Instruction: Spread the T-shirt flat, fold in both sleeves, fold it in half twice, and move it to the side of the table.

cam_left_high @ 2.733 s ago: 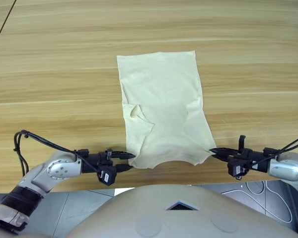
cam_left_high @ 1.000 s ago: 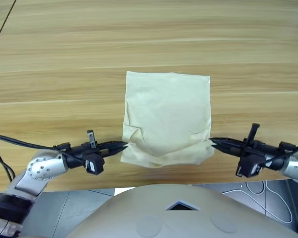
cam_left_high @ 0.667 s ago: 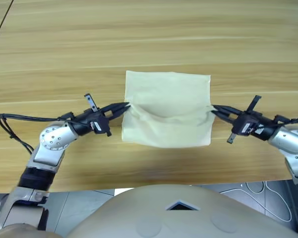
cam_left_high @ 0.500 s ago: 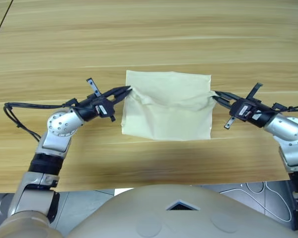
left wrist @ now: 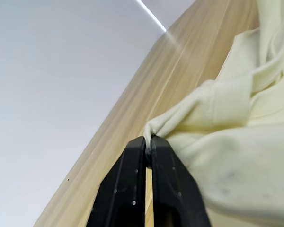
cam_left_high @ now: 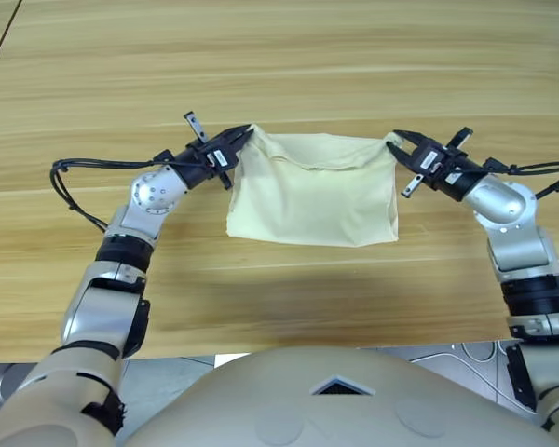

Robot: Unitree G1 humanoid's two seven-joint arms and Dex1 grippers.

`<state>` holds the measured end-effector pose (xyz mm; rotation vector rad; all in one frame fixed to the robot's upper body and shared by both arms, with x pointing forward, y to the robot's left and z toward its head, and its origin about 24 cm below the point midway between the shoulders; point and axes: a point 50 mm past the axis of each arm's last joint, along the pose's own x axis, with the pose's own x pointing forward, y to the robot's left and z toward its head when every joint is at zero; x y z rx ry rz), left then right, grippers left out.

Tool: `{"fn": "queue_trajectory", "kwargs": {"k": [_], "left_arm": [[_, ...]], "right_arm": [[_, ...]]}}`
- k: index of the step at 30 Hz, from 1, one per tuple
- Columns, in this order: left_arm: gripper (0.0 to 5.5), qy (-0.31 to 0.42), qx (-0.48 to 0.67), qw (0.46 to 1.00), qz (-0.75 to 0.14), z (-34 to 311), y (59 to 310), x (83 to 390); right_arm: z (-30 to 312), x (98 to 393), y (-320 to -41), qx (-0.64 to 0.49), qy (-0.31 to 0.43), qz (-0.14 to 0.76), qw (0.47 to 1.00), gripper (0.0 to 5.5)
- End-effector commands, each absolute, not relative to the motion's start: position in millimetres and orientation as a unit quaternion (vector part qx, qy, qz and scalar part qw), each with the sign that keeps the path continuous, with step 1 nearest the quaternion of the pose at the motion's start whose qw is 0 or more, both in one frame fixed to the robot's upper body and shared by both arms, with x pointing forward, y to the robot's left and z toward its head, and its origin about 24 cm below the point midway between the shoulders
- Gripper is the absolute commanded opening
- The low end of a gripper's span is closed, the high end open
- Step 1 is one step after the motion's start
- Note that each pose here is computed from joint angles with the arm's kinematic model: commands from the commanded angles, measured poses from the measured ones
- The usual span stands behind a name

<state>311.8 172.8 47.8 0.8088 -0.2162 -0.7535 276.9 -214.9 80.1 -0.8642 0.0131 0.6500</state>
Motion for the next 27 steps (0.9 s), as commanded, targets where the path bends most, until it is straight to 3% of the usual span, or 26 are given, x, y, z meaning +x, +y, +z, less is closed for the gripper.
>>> {"fn": "queue_trajectory", "kwargs": {"k": [1,9,18,24,27], "left_arm": [[0.02,-0.090,0.390,0.850,-0.342,45.5,167.2,324.7],[0.02,-0.048,0.393,0.871,-0.291,36.6,167.6,339.4],[0.02,0.055,0.357,0.887,-0.288,15.6,154.8,344.2],[1.15,0.087,0.329,0.902,-0.267,17.1,156.3,350.4],[1.63,0.091,0.317,0.920,-0.210,24.8,166.5,358.0]], "right_arm": [[72.3,290.4,-213.0,-0.427,0.022,0.285,0.858,0.87],[48.9,306.3,-208.4,-0.459,0.050,0.262,0.847,0.87],[27.6,309.7,-196.0,-0.463,0.065,0.257,0.846,2.45],[34.8,310.7,-186.6,-0.442,0.037,0.260,0.858,3.47],[36.9,308.4,-184.2,-0.441,0.028,0.265,0.857,3.98]]}}
